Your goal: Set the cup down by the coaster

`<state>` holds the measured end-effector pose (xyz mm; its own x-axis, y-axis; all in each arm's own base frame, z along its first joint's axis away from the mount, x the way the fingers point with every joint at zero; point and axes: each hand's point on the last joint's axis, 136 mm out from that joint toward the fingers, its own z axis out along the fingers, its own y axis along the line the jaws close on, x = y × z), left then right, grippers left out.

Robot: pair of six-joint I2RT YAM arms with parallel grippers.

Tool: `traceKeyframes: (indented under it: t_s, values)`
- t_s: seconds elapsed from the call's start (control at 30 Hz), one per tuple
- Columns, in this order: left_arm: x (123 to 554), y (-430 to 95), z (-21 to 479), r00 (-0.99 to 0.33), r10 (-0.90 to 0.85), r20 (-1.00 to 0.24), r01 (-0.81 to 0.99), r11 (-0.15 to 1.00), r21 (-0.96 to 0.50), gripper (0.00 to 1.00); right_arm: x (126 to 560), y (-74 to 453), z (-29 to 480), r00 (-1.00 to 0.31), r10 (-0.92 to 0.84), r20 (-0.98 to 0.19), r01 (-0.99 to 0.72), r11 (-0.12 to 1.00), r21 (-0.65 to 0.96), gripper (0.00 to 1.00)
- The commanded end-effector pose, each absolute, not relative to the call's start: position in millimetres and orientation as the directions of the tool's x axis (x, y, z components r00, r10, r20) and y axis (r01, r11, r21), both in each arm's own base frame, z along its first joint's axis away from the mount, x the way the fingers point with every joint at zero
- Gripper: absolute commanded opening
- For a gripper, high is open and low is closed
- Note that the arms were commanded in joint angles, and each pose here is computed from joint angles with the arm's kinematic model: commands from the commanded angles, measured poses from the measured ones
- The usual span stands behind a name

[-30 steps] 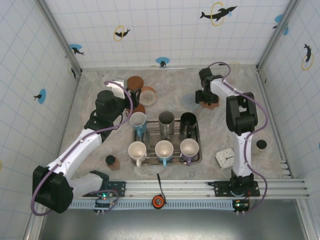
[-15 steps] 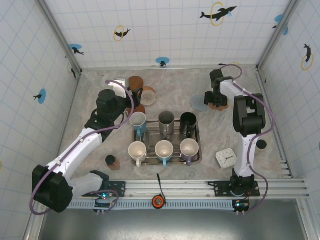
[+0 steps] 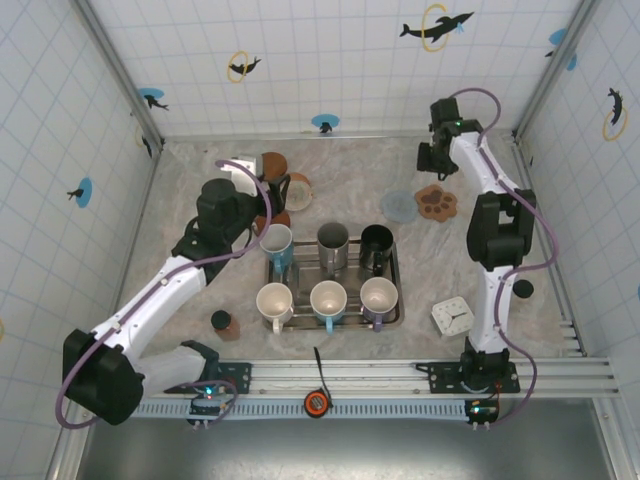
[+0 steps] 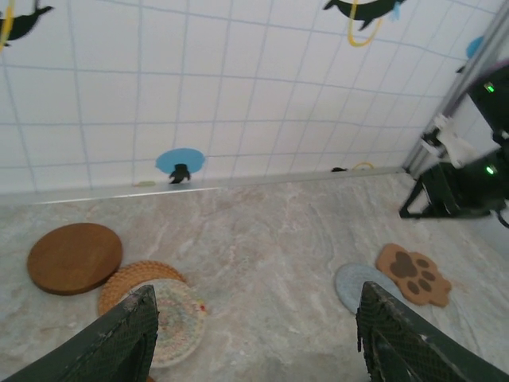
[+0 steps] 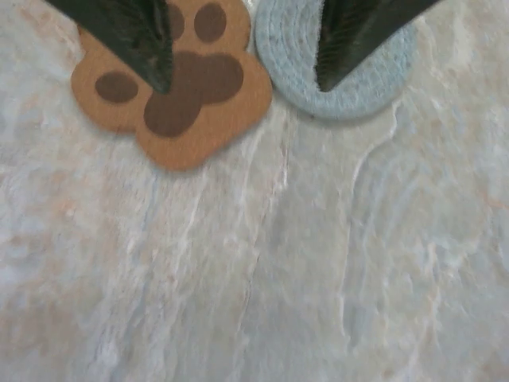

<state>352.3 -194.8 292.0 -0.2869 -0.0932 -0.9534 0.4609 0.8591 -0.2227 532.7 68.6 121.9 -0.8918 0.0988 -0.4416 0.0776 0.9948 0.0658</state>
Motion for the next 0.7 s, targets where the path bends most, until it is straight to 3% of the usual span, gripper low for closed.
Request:
traceKeyframes:
  t_s: [0.0, 0.23, 0.67]
  values:
    - [353, -201, 309, -0.26, -0.095, -0.961, 0.471, 0.857, -0.212, 0.66, 534, 65, 86, -0.935, 0.104, -0.339, 0.087, 0.994, 0.064, 0.4]
    - [356, -208, 309, -0.269, -0.076, -0.96, 0.471, 0.859, -0.2, 0.66, 546, 63, 54, -0.951, 0.119, -0.286, 0.104, 0.992, 0.069, 0.17]
    - [357, -231, 312, -0.276, -0.048, -0.96, 0.499, 0.846, -0.186, 0.66, 523, 51, 14, -0.966, 0.153, -0.206, 0.14, 0.987, 0.078, 0.13]
